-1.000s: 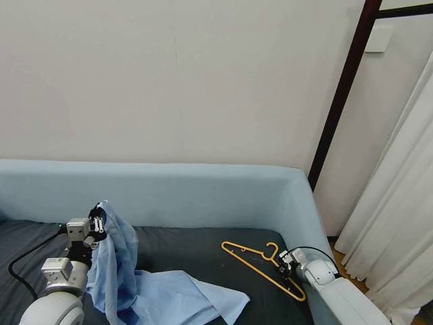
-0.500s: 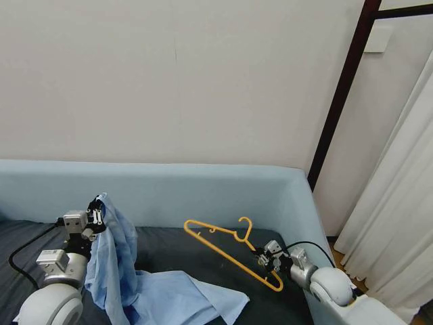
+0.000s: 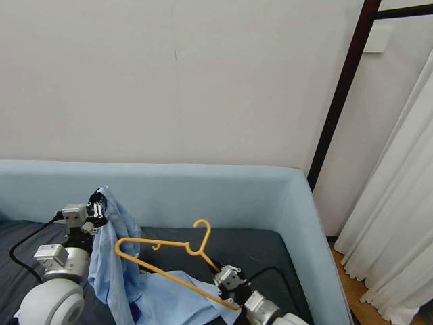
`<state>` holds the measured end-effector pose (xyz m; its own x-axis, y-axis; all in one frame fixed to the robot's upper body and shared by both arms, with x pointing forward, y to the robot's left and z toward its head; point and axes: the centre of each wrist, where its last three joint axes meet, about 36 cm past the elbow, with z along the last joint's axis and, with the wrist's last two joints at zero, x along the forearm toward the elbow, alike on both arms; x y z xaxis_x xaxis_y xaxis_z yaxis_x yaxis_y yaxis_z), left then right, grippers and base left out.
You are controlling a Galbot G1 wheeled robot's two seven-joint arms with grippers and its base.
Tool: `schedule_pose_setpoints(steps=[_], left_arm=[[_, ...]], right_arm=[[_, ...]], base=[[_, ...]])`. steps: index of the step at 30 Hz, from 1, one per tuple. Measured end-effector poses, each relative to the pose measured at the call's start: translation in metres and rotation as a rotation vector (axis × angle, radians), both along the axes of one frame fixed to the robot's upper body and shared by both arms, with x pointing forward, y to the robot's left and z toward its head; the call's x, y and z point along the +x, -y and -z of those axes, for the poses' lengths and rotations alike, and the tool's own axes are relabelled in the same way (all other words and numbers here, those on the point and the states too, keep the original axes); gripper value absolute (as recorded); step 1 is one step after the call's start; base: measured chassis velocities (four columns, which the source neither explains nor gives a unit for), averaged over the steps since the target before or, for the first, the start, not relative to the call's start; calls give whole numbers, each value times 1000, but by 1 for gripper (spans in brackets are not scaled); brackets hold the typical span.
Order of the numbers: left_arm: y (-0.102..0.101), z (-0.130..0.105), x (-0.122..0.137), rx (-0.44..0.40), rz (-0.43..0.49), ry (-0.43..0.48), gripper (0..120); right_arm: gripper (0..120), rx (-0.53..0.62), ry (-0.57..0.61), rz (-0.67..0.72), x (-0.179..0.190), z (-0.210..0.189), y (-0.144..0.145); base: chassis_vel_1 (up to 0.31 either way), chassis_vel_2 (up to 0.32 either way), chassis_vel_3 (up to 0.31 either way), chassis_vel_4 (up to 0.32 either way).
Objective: Pick up the clothes from the sofa and hang them on the clothes hanger.
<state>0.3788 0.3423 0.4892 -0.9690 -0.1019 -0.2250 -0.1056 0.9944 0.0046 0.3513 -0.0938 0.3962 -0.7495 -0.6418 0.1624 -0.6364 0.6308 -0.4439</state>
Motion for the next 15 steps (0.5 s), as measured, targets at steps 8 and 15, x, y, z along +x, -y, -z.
schedule_pose_setpoints(steps=[8, 15], left_arm=[[8, -1, 3, -47, -16, -4, 0], [21, -15, -3, -75, -42, -24, 0]], right_arm=[[4, -80, 59, 8, 1, 5, -35], [4, -201, 112, 49, -9, -2, -63]], base=[[0, 0, 0, 0], [0, 0, 0, 0]])
